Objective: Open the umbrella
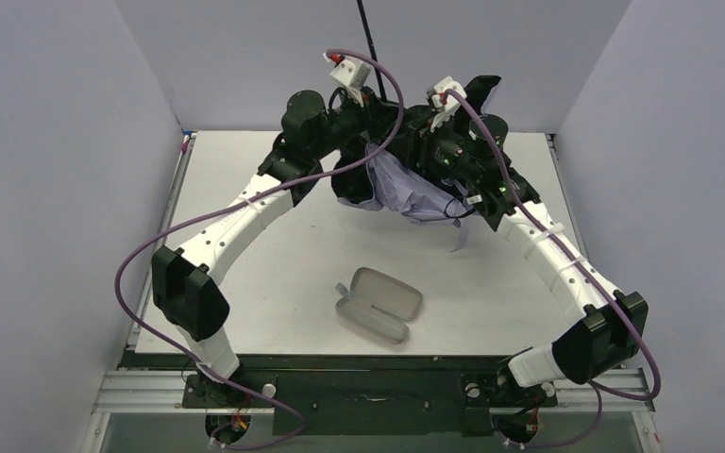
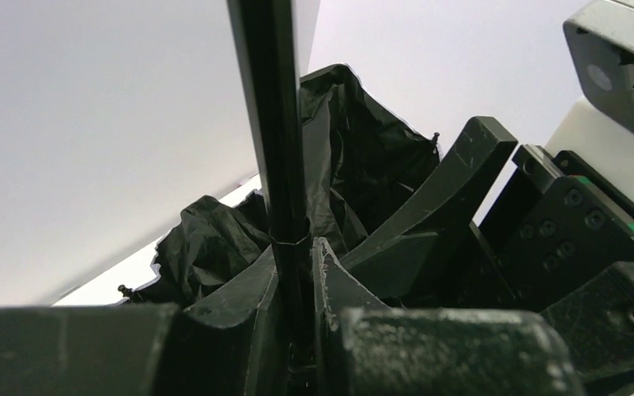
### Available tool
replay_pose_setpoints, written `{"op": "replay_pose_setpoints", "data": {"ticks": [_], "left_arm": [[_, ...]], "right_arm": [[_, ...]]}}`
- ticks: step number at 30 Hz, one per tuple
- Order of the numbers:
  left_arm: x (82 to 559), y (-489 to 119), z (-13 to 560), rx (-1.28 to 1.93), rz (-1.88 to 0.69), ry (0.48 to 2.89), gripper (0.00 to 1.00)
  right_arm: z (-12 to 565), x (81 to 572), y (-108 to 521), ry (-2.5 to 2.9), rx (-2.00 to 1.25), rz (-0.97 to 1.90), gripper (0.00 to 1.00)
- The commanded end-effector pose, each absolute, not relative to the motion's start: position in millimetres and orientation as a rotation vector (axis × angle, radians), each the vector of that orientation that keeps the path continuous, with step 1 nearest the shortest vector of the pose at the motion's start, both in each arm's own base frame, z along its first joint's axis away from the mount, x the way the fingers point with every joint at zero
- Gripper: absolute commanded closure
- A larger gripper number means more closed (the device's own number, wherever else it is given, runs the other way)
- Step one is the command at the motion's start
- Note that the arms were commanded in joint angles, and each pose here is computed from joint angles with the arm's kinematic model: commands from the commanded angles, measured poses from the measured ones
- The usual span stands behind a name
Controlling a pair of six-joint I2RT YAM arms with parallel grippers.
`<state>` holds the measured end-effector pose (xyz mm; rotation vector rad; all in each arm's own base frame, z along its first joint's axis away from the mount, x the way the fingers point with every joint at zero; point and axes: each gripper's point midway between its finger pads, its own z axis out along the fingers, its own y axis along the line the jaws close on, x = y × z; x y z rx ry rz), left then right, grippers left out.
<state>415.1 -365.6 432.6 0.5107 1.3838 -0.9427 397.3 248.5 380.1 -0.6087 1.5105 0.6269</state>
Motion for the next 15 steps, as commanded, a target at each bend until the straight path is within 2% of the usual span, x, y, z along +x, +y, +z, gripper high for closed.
{"op": "replay_pose_setpoints", "data": {"ticks": [1, 4, 10, 15], "left_arm": [[375, -362, 511, 0.537, -1.036, 1.182, 1.00], [374, -362, 511, 0.537, -1.039, 1.185, 1.00], [372, -363, 515, 0.537, -1.053, 1.182, 1.00], [370, -364, 519, 0.536, -1.070, 1.180, 1.00]], "right_arm": [[398, 405, 253, 1.439, -0.640, 0.577, 0.51], [397, 407, 252, 1.432, -0.651, 0.553, 0.54], [387, 406, 252, 1.446, -0.684, 0.535, 0.81], [381, 406, 252, 1.456, -0.685, 0.533, 0.84]]}}
